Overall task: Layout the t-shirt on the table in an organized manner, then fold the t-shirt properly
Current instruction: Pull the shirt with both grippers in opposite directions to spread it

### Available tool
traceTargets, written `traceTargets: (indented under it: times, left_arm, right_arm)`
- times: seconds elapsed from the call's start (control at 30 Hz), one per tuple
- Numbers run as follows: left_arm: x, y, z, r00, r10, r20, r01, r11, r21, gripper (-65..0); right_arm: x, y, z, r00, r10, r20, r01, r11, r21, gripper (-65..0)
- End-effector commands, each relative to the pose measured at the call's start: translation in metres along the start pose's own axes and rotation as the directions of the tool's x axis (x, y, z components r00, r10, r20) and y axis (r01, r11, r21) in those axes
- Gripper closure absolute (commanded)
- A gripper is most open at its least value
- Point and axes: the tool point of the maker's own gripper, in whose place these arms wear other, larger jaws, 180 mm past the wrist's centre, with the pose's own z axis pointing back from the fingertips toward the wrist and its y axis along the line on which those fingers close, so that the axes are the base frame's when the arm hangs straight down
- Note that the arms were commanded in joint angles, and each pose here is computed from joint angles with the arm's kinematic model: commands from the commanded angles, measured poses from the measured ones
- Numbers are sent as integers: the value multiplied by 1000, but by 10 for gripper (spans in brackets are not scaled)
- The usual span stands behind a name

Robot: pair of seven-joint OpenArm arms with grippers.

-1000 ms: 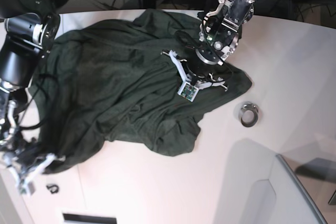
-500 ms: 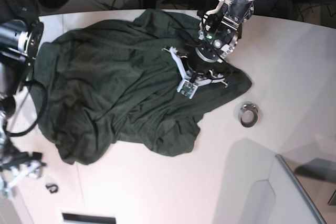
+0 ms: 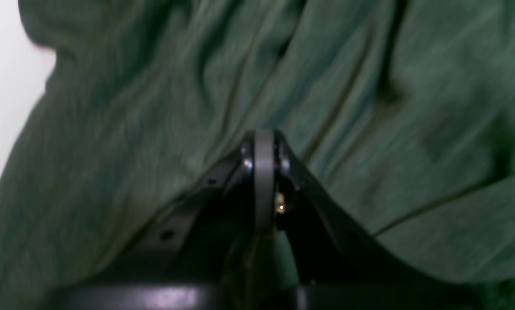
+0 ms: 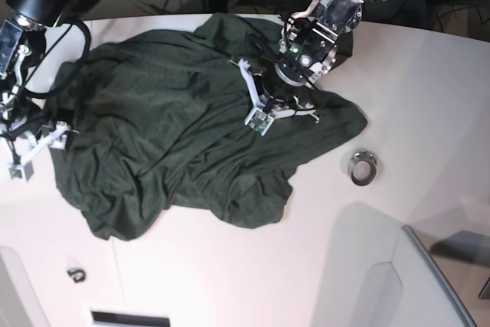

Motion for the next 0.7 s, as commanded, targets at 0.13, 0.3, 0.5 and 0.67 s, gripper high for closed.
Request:
traceTargets:
  times: [0.13,0.3,0.5,0.67]
  left_arm:
    - [-4,13,10,1000,-24,18,24,999,22,0]
    - [13,20,29,997,4,83,-8,999,42,0]
    - [55,15,50,979,18,201,-26,999,41,0]
    - [47,17,50,989,19,146,-26,999,47,0]
  right_arm:
    - [-6,-15,-33,997,-52,-57,54,998,35,-158]
    - [-39,-29,-60,983,-121,-135,129,991,48,-68]
    - [-56,-75,-57,972,-160,-171,157,987,-30,-65]
    - [-43,-129,-41,962,-254,-104,228,950,-212,-63]
